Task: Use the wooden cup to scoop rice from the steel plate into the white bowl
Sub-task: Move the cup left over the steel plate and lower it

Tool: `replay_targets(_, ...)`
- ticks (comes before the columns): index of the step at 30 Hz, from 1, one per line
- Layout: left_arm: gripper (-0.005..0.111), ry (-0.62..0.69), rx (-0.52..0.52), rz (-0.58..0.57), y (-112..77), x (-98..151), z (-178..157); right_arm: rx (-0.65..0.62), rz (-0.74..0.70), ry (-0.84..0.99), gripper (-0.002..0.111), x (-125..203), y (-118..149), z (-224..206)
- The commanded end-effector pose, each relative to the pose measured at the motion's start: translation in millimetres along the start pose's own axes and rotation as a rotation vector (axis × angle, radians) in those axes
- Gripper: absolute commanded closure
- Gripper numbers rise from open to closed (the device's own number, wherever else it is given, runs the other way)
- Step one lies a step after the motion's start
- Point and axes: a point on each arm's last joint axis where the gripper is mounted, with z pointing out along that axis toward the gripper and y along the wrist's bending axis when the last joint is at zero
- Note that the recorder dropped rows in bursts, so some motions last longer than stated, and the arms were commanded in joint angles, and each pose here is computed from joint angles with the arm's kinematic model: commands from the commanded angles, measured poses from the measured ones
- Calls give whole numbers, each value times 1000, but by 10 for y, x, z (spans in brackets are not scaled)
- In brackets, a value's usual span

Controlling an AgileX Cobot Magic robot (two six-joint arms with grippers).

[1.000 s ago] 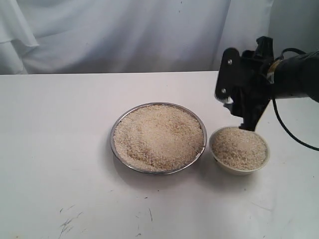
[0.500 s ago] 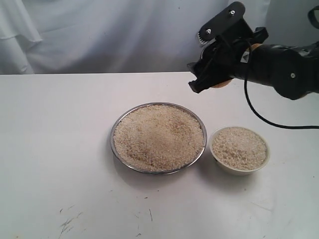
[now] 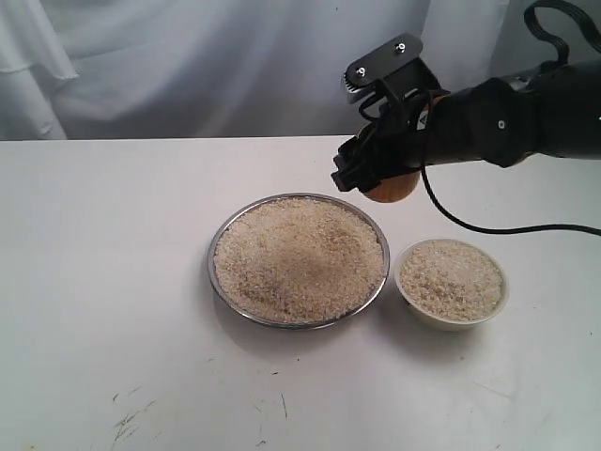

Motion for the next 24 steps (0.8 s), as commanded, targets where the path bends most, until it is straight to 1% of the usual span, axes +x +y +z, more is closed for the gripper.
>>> replay_targets(1, 107, -13, -1, -3, 1, 2, 2, -28, 111, 8, 108, -26, 45, -2)
replay_targets(3, 107, -13, -1, -3, 1, 2, 2, -41, 165, 3, 108, -32, 82, 13)
replay_targets(8, 107, -13, -1, -3, 1, 2, 2, -54, 180, -27, 108, -73, 159, 18)
replay_targets(11, 107, -13, -1, -3, 1, 2, 2, -70, 230, -9, 108, -63, 174, 12)
replay_targets(12, 107, -13, -1, -3, 1, 2, 2, -86, 238, 22, 108, -37, 191, 10)
replay_targets(15, 107, -13, -1, -3, 1, 2, 2, -111, 223, 74, 108, 1, 217, 0)
replay_targets(22, 107, -13, -1, -3, 1, 2, 2, -112, 203, 62, 108, -35, 210, -6)
replay_targets(24, 107, -13, -1, -3, 1, 2, 2, -101, 209, 42, 108, -89, 155, -16)
